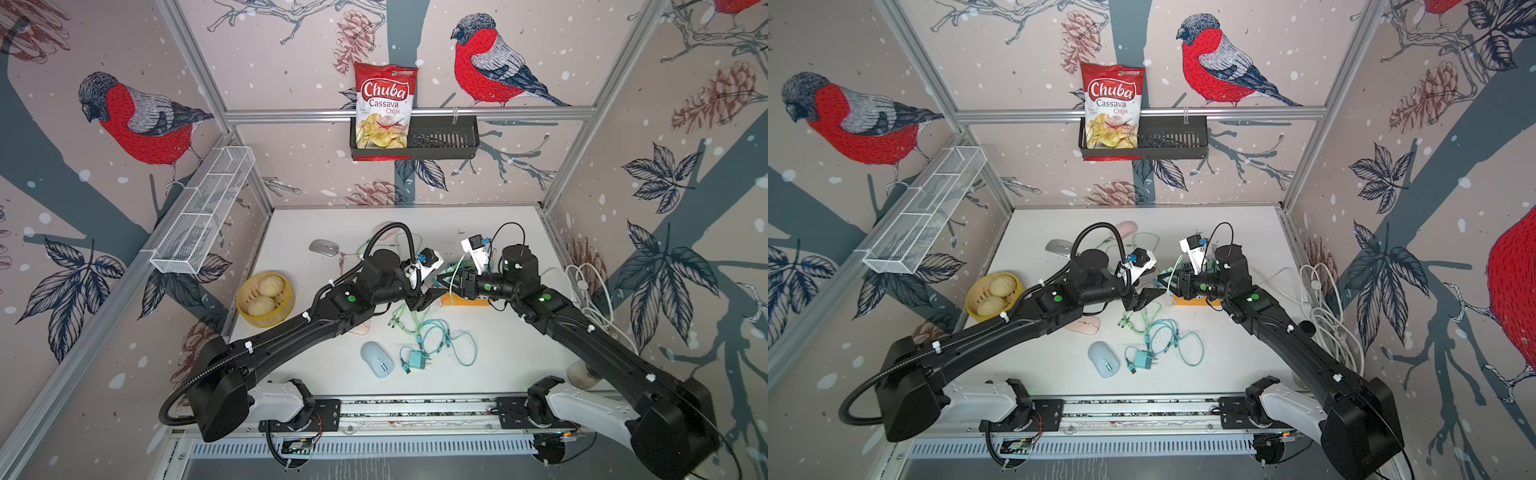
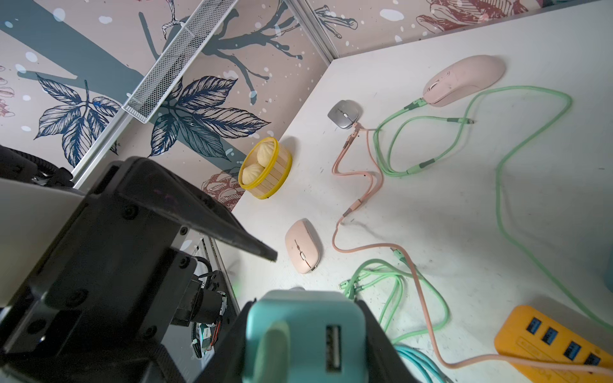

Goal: Unplug the wireless mouse
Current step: Remove the plug from the socket, then remove the power cord from the plug.

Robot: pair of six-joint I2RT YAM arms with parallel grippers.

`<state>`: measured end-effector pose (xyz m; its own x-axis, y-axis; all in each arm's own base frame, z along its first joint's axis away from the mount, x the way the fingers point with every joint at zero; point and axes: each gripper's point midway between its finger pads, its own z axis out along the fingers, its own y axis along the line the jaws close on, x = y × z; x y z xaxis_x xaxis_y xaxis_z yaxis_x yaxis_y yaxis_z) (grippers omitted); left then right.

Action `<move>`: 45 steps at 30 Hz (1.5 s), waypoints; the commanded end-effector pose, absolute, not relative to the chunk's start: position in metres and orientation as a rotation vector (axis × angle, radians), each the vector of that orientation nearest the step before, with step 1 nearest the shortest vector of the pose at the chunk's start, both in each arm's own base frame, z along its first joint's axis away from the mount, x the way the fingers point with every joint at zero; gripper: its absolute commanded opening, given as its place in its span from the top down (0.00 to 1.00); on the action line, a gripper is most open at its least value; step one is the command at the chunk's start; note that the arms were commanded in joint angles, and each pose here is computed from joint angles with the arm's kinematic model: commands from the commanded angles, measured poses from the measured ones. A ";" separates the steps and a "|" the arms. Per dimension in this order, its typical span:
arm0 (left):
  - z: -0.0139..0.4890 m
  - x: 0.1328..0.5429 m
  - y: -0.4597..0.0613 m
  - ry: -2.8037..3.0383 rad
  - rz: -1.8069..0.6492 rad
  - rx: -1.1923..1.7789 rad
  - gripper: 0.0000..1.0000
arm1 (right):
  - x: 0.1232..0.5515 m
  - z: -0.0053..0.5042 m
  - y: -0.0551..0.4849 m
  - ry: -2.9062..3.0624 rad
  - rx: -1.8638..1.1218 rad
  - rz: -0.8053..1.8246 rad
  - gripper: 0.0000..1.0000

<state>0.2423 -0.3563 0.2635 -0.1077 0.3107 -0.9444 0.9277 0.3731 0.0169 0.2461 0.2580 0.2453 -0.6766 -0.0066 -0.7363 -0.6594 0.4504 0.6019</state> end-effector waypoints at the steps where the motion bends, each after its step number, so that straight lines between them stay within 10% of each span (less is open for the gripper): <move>1: 0.266 0.253 -0.358 1.622 -0.720 1.102 0.31 | 0.243 0.254 0.262 1.983 -0.575 1.289 0.75; 11: 0.264 0.263 -0.360 1.655 -0.675 1.073 0.39 | 0.232 0.252 0.278 1.975 -0.643 1.381 0.75; 19: 0.264 0.266 -0.355 1.667 -0.640 1.051 1.00 | 0.234 0.245 0.283 1.994 -0.633 1.369 0.76; 24: 0.273 0.269 -0.348 1.653 -0.610 1.008 1.00 | 0.236 0.240 0.281 2.014 -0.619 1.348 0.73; 26: 0.274 0.273 -0.344 1.666 -0.583 0.987 1.00 | 0.240 0.240 0.277 2.017 -0.599 1.317 0.44; 29: 0.269 0.286 -0.334 1.743 -0.500 0.918 1.00 | 0.247 0.241 0.264 2.013 -0.565 1.245 0.31; 45: 0.300 0.307 -0.279 1.625 -0.081 0.858 1.00 | 0.254 0.254 0.202 1.899 -0.412 1.142 0.52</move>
<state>0.2978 -0.2871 0.2798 -0.0860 0.4416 -0.8931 0.6355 0.7147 0.2922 0.2590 0.1967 0.2365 -0.6182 0.1531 -0.7709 -0.5814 0.5710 0.5796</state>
